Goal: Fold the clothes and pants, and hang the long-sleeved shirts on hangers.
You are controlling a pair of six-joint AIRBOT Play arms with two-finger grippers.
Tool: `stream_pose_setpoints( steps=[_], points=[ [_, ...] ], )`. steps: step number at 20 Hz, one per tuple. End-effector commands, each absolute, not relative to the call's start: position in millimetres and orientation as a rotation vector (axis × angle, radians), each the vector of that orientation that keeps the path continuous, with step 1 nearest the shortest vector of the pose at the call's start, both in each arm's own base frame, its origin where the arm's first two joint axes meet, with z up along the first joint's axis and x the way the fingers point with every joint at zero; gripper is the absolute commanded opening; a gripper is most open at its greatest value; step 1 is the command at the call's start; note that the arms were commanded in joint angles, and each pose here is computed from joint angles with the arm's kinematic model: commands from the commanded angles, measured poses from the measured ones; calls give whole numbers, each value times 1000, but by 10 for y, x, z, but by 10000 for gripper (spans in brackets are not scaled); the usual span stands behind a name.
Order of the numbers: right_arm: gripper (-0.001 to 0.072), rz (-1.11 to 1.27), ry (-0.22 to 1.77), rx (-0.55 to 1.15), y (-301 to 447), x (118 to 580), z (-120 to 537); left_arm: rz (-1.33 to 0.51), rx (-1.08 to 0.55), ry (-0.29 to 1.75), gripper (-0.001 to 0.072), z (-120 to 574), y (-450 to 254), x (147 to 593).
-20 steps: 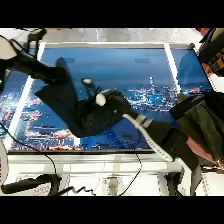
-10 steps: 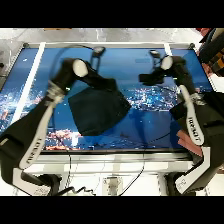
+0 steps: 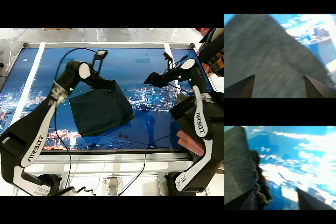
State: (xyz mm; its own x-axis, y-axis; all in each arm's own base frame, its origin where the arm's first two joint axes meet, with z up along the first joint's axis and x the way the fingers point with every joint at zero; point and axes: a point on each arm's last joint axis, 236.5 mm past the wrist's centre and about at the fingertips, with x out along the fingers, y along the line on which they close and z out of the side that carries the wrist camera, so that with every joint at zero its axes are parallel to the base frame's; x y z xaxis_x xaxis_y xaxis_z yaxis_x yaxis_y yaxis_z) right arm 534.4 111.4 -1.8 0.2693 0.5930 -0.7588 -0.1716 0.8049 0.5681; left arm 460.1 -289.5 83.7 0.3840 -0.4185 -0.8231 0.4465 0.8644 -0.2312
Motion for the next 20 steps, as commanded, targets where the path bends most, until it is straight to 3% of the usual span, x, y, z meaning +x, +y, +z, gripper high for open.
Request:
stream_pose_setpoints(
  steps=[1, 6, 8, 10, 13, 15, 17, 18, 19, 20],
  points=[
    [714, 684, 1290, 448, 1790, 5158, -411, -481, 32, 1091, 698, 889, -2474, 4601],
    [713, 745, 1346, 274, 2500, 4911, -802, -440, 29, 1162, 698, 819, -2213, 4550],
    [713, 536, 1377, 119, 2271, 4986, -1096, -441, 31, 1167, 697, 825, -2207, 4533],
    [711, 478, 1409, 51, 2174, 4945, -1215, -454, 46, 1152, 697, 887, -2207, 4517],
    [703, 593, 1485, 237, 2553, 4718, -1176, -470, 77, 1122, 697, 991, -2170, 4511],
    [680, 799, 1507, 412, 3002, 4500, -919, -459, 96, 1118, 697, 1012, -2110, 4512],
    [546, 961, 1478, 528, 3369, 4368, -637, -455, 111, 1111, 697, 1037, -2078, 4513],
    [425, 975, 1435, 523, 3499, 4395, -616, -457, 112, 1107, 697, 1055, -2079, 4510],
    [129, 955, 1396, 515, 3605, 4453, -628, -457, 112, 1099, 697, 1093, -2075, 4503],
    [32, 943, 1363, 528, 3693, 4502, -581, -459, 111, 1086, 697, 1155, -2069, 4490]
  ],
)
